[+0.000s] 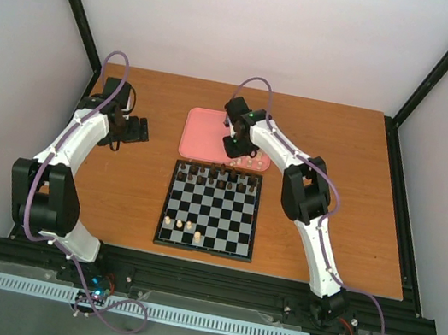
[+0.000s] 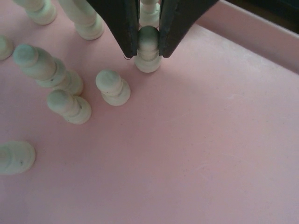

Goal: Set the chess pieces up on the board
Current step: Pick up the chess piece from the storage box, then place the chess piece on the chessboard.

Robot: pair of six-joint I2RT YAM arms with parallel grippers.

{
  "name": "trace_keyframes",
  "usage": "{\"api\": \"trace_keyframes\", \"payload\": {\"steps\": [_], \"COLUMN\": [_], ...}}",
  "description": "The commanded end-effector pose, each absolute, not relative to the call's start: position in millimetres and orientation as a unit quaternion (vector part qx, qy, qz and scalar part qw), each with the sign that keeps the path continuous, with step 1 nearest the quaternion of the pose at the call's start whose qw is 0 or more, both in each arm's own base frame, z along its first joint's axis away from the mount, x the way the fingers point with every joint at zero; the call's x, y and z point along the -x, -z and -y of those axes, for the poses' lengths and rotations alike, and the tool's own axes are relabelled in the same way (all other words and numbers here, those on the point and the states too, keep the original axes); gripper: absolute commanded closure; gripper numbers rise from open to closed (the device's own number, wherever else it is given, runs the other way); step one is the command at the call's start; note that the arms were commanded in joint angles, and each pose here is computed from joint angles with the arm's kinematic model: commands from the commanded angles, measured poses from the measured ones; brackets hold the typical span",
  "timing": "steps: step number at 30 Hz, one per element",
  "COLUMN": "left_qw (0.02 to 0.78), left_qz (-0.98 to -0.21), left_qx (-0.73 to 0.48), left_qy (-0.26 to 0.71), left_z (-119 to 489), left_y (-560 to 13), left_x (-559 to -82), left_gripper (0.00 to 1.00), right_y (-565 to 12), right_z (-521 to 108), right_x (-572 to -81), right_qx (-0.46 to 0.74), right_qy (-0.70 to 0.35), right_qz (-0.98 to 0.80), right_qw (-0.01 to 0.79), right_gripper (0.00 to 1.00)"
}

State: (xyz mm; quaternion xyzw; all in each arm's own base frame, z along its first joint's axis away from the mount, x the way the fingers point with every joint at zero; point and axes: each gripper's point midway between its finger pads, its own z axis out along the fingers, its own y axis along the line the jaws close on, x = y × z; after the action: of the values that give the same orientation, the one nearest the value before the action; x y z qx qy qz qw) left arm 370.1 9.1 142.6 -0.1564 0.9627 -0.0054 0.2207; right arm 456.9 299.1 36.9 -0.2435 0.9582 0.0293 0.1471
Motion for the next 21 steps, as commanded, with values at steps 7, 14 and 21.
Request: {"api": "trace_keyframes", "payload": {"steps": [7,14,21], "left_qw": [0.228,0.23,0.236], "left_qz": [-0.961,-0.961,-0.96], "left_qx": [0.154,0.153,0.152], "left_qy": [0.006,0.008,0.012], "left_z": [-6,-6,-5], "left_y": [-151,-152,-156], "left_x": [-376,-376,-380], "left_gripper": [0.0,0.0,0.0], "right_y": [-84,-151,-173], "right_z": [-303,-310,-341], "right_x": [-475,-452,-359], "right_qx": [0.242,0.246,0.307], "right_qy": [-0.041,-0.087,-0.134], "right_qz": [-0.948,-0.938,-0.92], "right_qw": [0.203,0.226,0.202], "right_gripper": [0.97,0.97,0.97]}}
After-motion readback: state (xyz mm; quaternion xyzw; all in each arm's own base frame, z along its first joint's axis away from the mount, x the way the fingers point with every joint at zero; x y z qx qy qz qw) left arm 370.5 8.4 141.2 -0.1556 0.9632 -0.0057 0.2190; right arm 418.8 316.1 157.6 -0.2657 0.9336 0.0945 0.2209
